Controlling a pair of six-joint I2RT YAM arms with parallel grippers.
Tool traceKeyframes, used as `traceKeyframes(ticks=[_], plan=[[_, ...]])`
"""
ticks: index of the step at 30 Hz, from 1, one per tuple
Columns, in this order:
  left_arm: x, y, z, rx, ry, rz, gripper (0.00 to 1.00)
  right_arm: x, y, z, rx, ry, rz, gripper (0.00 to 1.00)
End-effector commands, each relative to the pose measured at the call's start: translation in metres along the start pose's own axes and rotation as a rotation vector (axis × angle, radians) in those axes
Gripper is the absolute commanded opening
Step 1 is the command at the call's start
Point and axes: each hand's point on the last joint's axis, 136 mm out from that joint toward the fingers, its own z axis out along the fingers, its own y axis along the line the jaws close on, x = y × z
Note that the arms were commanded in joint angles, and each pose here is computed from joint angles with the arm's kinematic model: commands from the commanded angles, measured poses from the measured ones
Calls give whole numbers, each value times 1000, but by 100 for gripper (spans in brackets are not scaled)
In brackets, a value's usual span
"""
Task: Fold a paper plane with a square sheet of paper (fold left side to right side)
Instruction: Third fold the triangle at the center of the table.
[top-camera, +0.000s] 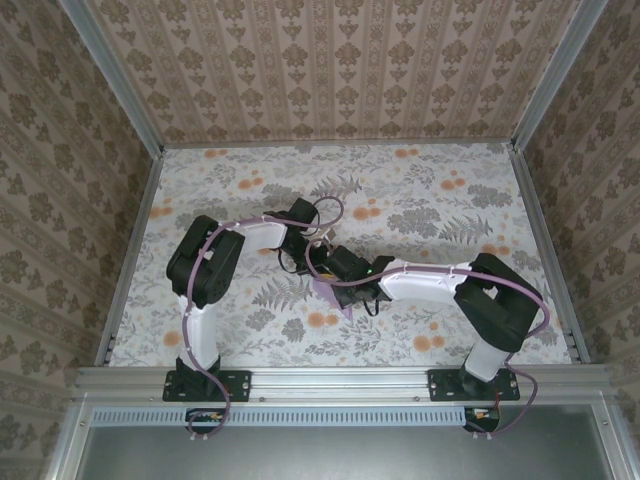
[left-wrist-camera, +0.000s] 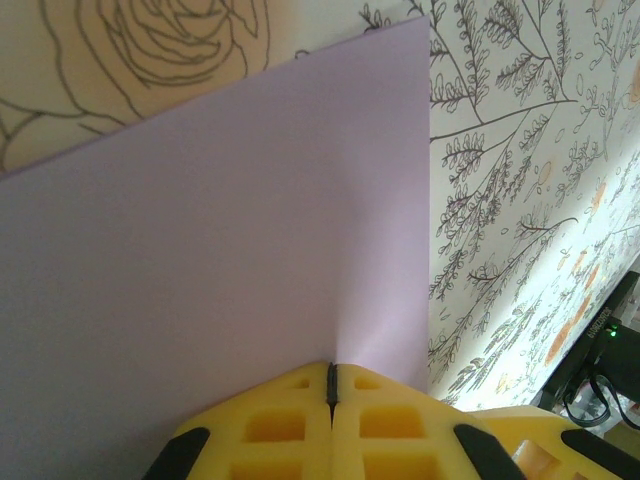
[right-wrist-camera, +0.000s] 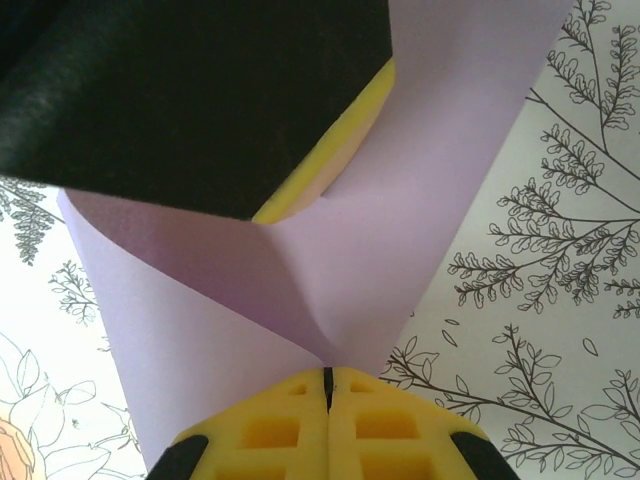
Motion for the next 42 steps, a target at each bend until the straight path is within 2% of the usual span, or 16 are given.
traceKeyframes(ticks=[1, 42], plan=[[13, 20, 15, -57, 51, -24, 5, -4, -7, 1, 40, 6, 24, 0], [14, 20, 16, -53, 53, -29, 5, -7, -12, 10, 77, -1, 70, 0]])
